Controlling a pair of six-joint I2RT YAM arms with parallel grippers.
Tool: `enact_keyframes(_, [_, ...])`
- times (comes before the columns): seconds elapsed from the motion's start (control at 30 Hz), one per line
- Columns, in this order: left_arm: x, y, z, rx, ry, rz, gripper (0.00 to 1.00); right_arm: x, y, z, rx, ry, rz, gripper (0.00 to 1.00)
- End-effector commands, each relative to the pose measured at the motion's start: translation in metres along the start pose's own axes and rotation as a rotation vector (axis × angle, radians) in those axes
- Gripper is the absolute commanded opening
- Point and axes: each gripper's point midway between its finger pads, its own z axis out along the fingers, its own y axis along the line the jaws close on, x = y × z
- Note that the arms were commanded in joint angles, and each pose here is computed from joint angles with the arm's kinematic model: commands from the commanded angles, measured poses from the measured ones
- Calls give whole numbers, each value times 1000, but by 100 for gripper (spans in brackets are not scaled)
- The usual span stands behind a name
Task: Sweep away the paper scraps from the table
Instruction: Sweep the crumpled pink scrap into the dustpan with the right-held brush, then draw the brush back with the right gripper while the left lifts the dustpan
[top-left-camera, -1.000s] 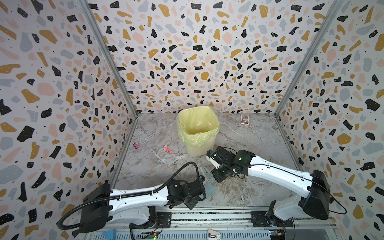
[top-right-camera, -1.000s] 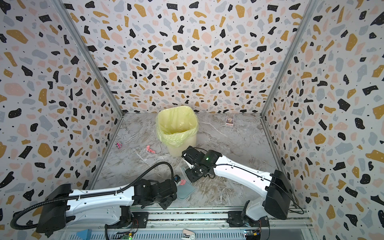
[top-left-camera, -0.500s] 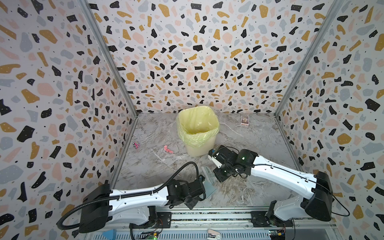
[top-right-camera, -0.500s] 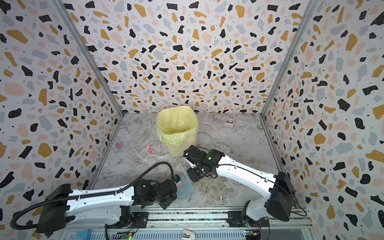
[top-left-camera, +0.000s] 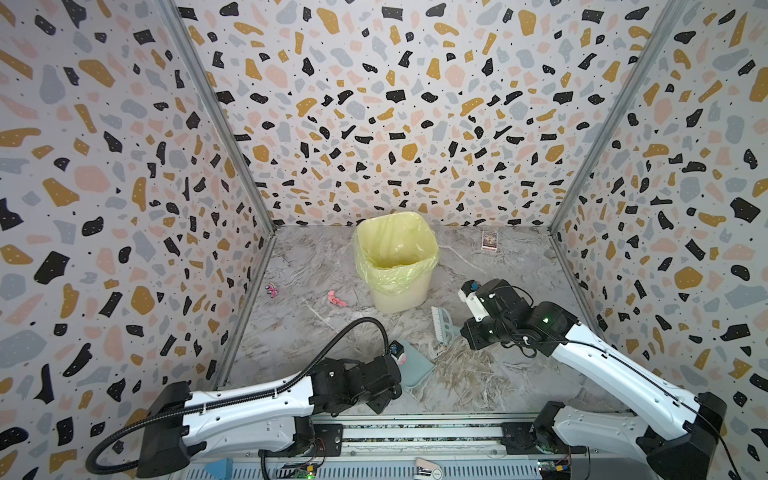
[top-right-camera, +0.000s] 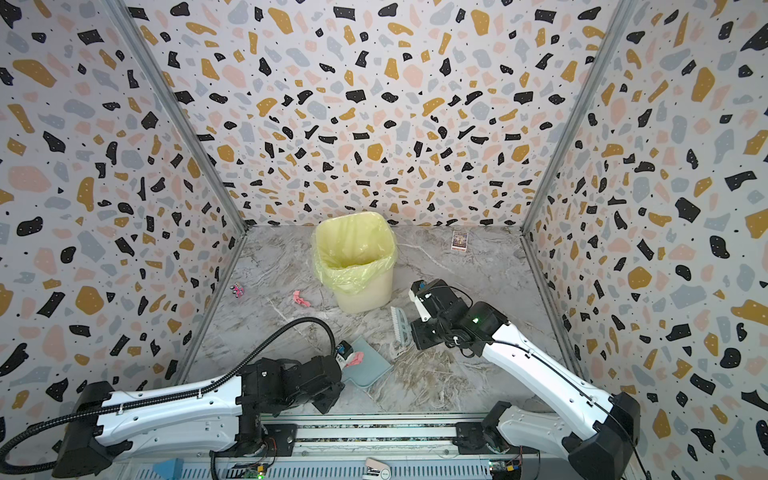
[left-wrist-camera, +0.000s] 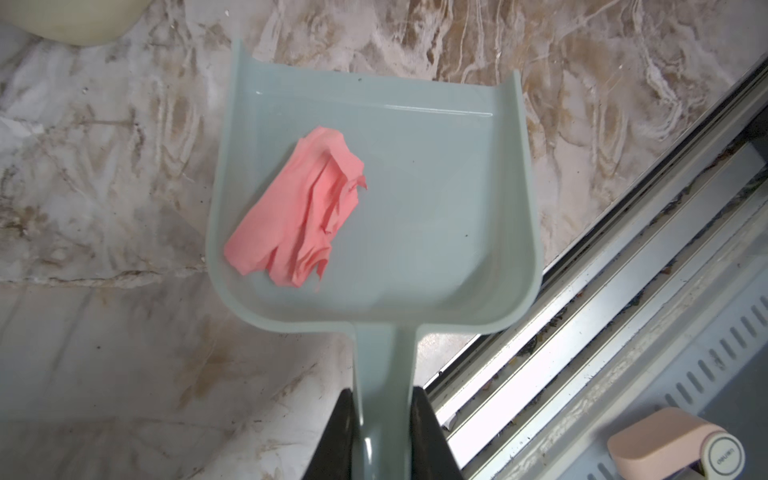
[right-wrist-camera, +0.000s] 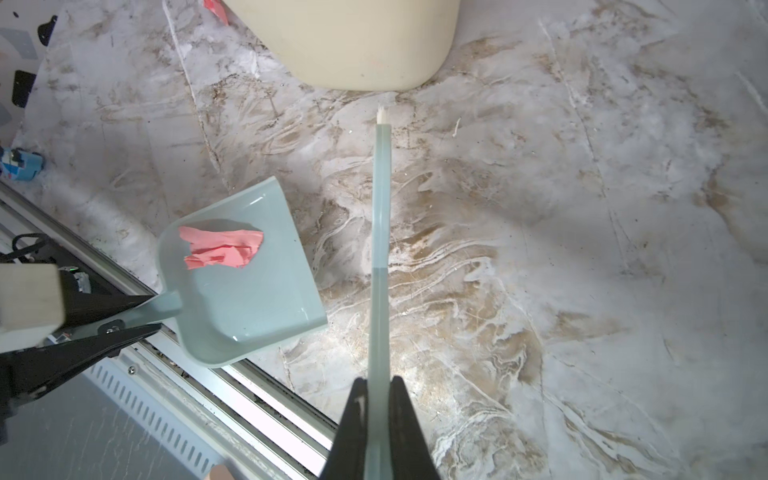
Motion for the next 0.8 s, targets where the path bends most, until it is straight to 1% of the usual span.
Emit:
enact_keyframes(0.0, [-20, -4, -18, -3, -57, 24, 0, -5, 1, -10, -41, -50, 23, 0])
enact_keyframes(0.13, [-34, -5, -37, -20, -84, 65, 0, -2, -5, -12, -36, -60, 39, 0])
enact_keyframes(0.43, [-60, -9, -80, -31, -138, 108, 0, 0, -13, -16, -38, -79, 60, 0])
enact_keyframes(0.77, [-105, -17, -134, -25, -245, 90, 0, 0, -17, -14, -44, -80, 67, 0])
